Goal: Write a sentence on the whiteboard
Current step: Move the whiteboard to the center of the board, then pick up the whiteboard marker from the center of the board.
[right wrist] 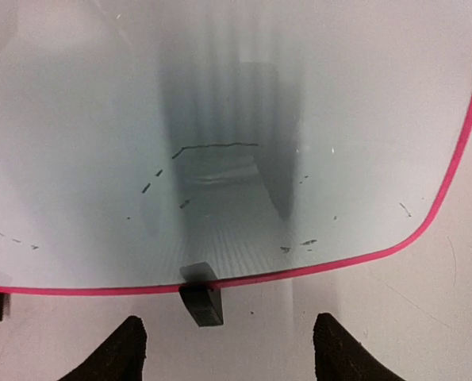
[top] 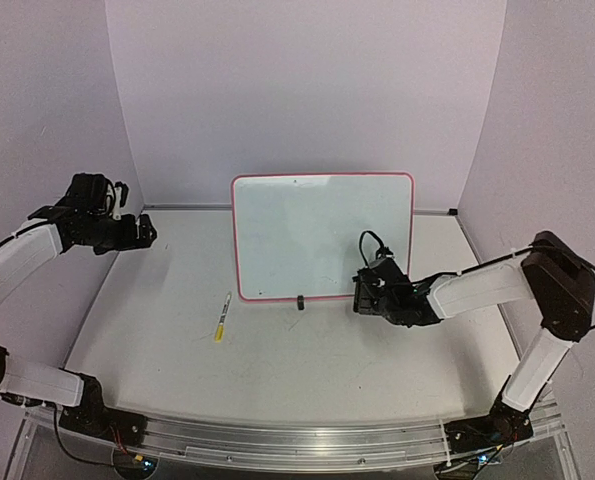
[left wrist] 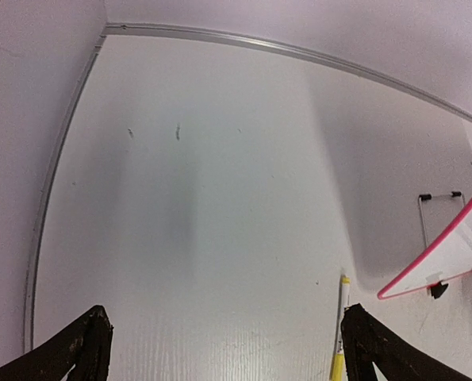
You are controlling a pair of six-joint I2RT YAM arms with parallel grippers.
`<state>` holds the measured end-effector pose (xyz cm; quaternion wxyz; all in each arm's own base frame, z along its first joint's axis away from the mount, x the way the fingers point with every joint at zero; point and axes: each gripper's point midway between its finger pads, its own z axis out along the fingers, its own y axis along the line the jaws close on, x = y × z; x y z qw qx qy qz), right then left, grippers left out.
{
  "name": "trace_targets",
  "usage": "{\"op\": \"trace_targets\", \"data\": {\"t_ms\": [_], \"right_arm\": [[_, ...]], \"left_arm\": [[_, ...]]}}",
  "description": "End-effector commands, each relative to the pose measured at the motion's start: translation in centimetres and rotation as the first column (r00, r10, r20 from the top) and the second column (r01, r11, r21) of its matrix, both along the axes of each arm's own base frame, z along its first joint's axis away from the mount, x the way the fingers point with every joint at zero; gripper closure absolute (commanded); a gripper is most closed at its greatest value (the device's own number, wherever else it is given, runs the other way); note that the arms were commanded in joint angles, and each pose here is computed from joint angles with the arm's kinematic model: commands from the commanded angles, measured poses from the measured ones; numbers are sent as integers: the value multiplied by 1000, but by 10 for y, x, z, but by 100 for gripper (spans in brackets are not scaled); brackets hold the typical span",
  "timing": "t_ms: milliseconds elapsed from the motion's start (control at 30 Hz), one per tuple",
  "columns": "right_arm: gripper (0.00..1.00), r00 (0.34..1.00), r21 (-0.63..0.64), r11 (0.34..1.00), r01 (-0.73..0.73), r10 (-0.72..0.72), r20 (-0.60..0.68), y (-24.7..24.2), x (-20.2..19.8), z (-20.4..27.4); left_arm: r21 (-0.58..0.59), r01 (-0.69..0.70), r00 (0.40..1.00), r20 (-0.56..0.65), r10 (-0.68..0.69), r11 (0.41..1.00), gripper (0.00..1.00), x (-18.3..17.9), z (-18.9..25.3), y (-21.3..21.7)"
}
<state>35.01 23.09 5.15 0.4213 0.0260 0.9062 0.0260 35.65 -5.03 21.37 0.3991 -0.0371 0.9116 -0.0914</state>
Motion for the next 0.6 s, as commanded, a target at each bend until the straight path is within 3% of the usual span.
{"op": "trace_targets", "data": {"t_ms": [0,200,433,567], "right_arm": [[25,998,64,996,-59,61,-29,-5,-24,17],[14,994,81,991,-110,111,-14,-22,-47,48],[12,992,105,987,-120,122,-12,-34,-50,68],[12,990,145,980,-139,142,-8,-27,-51,76]], "left_arm": [[9,4,998,-65,-3,1000,1,-10,-7,-24],[-131,-38,986,-168,15,991,1,-44,-51,-62],[-192,63,955,-272,-115,979,1,-85,-102,-125],[-231,128,926,-321,-200,964,5,-99,-123,-152]]}}
